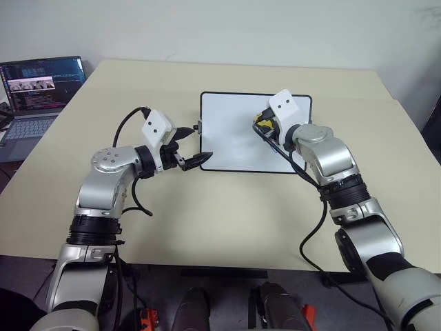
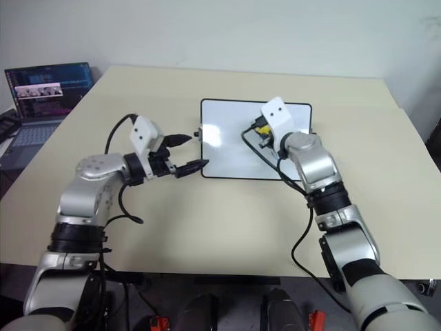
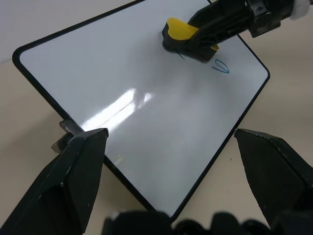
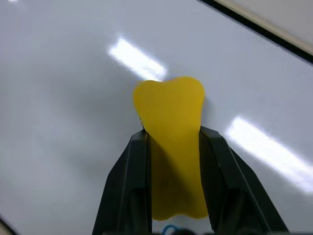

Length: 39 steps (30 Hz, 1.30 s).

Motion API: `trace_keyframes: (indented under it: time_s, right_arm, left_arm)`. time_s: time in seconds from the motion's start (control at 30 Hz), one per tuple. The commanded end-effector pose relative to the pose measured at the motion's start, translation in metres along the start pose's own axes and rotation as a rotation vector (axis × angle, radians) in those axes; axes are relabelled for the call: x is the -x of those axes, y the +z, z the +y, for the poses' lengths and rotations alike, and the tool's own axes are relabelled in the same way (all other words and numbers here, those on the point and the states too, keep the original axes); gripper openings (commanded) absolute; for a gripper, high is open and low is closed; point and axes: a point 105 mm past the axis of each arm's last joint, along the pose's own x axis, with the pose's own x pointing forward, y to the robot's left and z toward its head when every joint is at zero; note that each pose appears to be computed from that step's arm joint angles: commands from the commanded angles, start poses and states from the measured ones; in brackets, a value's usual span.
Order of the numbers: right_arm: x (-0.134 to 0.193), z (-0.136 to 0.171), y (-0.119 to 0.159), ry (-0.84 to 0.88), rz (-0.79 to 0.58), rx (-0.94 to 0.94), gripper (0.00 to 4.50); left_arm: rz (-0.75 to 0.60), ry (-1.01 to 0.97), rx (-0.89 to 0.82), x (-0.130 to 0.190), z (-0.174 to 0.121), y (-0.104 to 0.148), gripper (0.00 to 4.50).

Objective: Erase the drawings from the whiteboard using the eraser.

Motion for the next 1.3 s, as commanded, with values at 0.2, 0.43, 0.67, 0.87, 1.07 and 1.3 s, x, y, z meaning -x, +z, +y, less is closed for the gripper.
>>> trace_keyframes:
  time_s: [0.2, 0.43, 0.67, 0.87, 1.07, 1.3]
  right_arm:
    - [-0.002, -0.035, 0.012, -0.151, -0.013, 0.016, 0.97]
    - [-0.013, 0.008, 0.014, -0.038, -0.006, 0.068, 0.97]
    - [-0.025, 0.079, -0.033, 0.168, 0.124, 0.091, 0.97]
    - [-0.024, 0.095, -0.045, 0.197, 0.142, 0.095, 0.97]
    - [-0.026, 0.067, -0.037, 0.103, 0.127, 0.097, 0.97]
    - [-0.024, -0.009, -0.032, -0.138, 0.153, 0.106, 0.97]
  left_arm:
    - [-0.025, 0.039, -0.035, 0.013, 0.004, 0.010, 4.50]
    - [-0.022, 0.047, -0.035, 0.014, 0.005, 0.010, 4.50]
    - [-0.033, 0.048, -0.030, 0.011, 0.004, 0.012, 4.50]
    - [-0.035, 0.052, -0.027, 0.012, 0.004, 0.012, 4.50]
    - [-0.033, 0.052, -0.027, 0.012, 0.004, 0.012, 4.50]
    - [-0.036, 0.044, -0.029, 0.009, 0.003, 0.013, 4.50]
